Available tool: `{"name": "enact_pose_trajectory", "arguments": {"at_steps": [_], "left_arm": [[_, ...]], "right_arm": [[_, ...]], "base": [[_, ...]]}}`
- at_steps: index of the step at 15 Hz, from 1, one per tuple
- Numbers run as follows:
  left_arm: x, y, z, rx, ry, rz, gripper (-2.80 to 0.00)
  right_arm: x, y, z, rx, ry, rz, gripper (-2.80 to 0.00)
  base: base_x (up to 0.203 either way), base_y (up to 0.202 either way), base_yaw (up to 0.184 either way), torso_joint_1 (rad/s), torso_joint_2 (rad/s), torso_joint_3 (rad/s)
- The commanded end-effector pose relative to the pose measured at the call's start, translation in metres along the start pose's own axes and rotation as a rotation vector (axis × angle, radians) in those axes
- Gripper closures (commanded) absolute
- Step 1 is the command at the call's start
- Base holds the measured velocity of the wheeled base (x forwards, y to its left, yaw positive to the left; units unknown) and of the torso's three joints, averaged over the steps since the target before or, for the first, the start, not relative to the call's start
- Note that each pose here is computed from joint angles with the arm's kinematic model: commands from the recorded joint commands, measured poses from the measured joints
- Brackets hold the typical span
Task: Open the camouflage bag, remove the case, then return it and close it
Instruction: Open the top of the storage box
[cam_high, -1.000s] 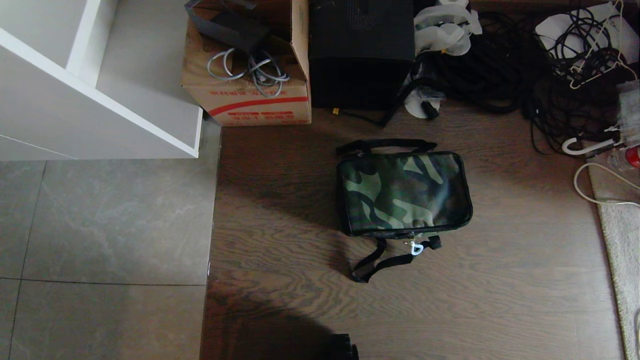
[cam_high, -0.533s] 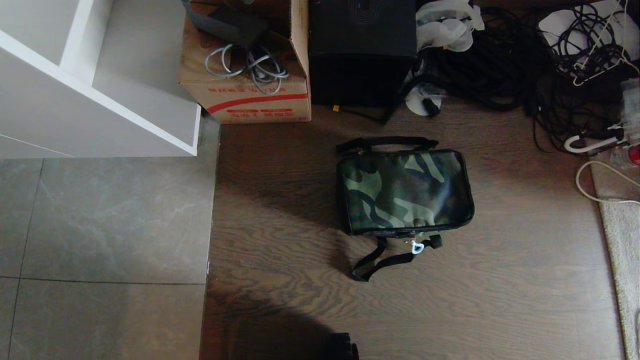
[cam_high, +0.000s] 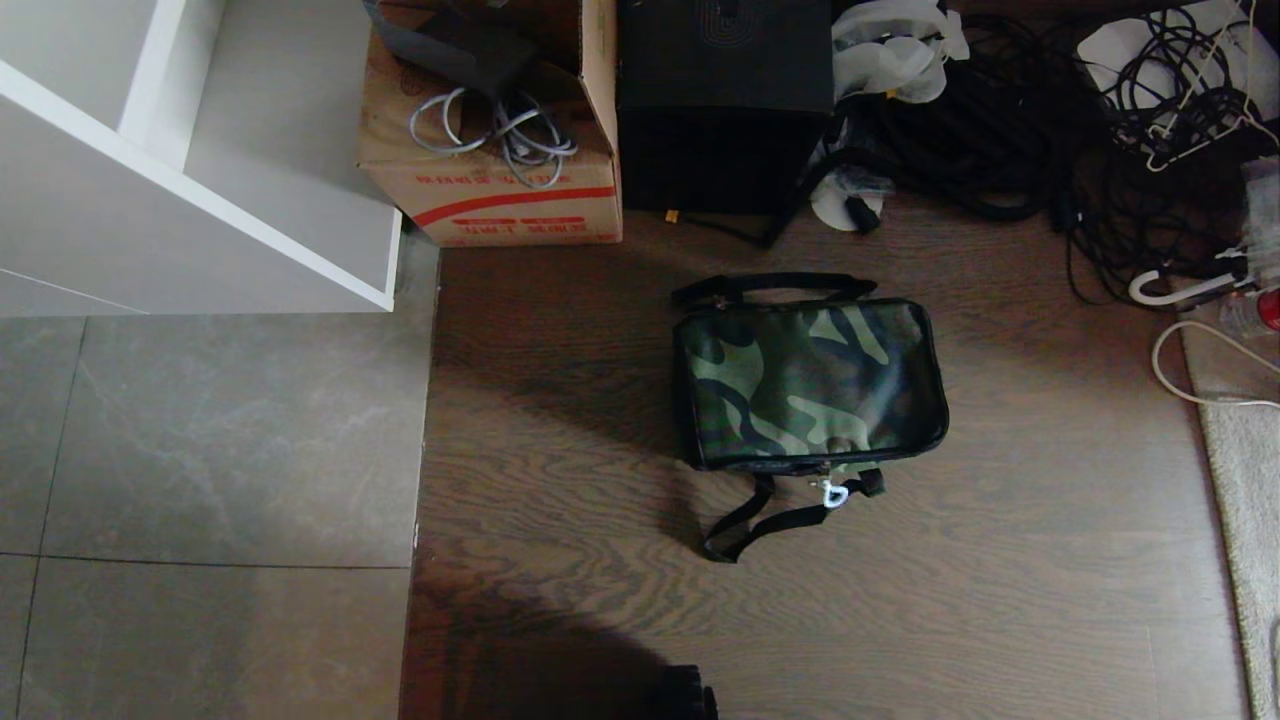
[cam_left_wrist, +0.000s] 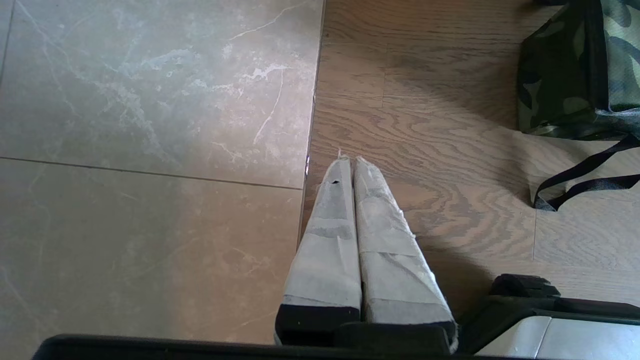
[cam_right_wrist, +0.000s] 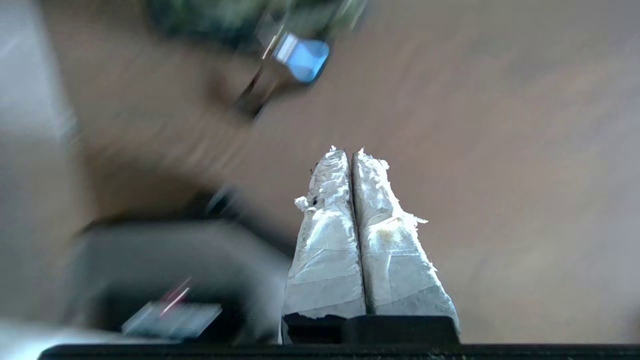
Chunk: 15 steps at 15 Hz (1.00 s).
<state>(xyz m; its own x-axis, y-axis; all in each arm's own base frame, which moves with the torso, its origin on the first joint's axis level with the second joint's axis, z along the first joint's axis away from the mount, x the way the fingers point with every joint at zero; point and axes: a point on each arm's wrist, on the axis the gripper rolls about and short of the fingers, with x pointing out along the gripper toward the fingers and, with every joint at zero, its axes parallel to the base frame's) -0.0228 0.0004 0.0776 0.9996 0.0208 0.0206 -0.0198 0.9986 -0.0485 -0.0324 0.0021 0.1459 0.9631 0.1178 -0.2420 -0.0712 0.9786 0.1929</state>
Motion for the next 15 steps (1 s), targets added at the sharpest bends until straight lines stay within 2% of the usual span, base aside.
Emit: {"name": "enact_pose_trajectory", "arguments": {"at_steps": [1,4,7,12,15], "left_arm": [[0.001,0.000,-0.003,-0.001,0.010,0.001,0.00],[0.001,0.000,-0.003,-0.001,0.010,0.001,0.00],[0.001,0.000,-0.003,-0.001,0.010,0.001,0.00],[0.001,0.000,-0.003,-0.001,0.011,0.001,0.00],[0.001,0.000,-0.003,-0.001,0.010,0.001,0.00]], "right_arm": [[0.042,0.004,0.037,0.080,0.269,0.059,0.00],[0.115,0.002,0.053,0.114,0.443,0.131,0.00],[0.189,-0.006,0.041,0.106,0.523,0.168,0.00],[0.280,-0.009,0.001,0.065,0.468,0.257,0.00],[0.315,0.002,-0.005,0.035,0.378,0.324,0.00]], "base": [[0.000,0.000,0.000,0.000,0.00,0.000],[0.000,0.000,0.000,0.000,0.00,0.000],[0.000,0.000,0.000,0.000,0.00,0.000],[0.000,0.000,0.000,0.000,0.00,0.000],[0.000,0.000,0.000,0.000,0.00,0.000]]}}
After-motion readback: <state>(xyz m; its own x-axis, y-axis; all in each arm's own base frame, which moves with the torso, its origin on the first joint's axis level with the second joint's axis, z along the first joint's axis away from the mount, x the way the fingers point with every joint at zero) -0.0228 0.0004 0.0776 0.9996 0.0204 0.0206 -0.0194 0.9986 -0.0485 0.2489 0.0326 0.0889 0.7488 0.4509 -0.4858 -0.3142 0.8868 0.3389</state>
